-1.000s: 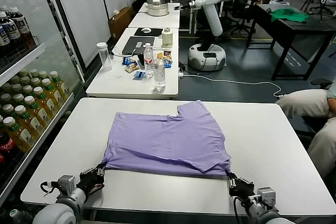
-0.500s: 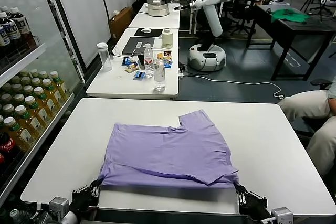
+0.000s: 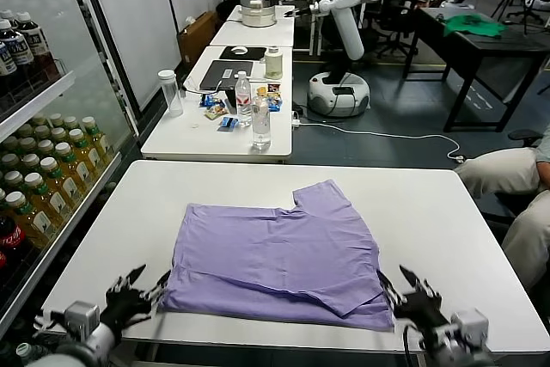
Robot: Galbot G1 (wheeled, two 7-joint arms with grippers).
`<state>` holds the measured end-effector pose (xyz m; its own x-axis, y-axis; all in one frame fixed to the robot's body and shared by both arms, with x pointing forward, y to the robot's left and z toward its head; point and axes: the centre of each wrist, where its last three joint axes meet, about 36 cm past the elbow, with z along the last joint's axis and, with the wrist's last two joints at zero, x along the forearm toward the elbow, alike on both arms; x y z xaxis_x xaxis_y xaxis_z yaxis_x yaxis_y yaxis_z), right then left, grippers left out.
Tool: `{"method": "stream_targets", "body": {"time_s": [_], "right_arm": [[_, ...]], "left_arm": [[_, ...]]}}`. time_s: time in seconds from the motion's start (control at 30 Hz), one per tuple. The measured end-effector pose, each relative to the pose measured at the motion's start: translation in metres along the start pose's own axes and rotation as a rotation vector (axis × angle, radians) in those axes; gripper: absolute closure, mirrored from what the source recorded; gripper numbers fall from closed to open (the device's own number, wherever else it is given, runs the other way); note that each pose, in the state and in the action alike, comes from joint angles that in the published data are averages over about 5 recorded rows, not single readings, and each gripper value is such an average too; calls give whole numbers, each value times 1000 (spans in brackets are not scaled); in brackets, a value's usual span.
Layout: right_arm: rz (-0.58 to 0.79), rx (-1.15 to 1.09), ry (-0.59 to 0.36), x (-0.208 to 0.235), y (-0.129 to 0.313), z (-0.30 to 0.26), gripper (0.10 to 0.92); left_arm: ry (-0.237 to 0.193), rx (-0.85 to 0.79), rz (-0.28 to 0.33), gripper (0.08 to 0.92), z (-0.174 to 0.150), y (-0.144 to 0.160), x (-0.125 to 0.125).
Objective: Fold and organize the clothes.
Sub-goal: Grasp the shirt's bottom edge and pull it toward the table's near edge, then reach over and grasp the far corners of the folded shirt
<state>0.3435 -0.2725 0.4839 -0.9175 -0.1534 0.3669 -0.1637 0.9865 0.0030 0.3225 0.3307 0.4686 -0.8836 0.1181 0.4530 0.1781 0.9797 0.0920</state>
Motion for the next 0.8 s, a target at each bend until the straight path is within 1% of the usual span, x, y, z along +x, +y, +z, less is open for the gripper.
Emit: {"method": "stream_targets", "body": {"time_s": [0.1, 0.2, 0.33, 0.5, 0.63, 0.8], "right_arm": [[1, -11, -19, -42, -3, -9, 228], [1, -21, -32, -83, -4, -19, 203], [2, -30, -35, -137, -2, -35, 200], [15, -42, -19, -196, 2, -54, 200], [35, -49, 11, -231, 6, -58, 200], [53, -50, 48, -263, 12, -55, 200]], "left_arm": [[-18, 3, 6, 212, -7, 10, -24], [-30, 6, 15, 181, -14, 19, -49], [-39, 15, 31, 177, -20, 29, -81], [-38, 20, 51, 177, -25, 38, -118], [-35, 20, 59, 177, -29, 44, -145], [-28, 25, 63, 177, -33, 52, -172]]}}
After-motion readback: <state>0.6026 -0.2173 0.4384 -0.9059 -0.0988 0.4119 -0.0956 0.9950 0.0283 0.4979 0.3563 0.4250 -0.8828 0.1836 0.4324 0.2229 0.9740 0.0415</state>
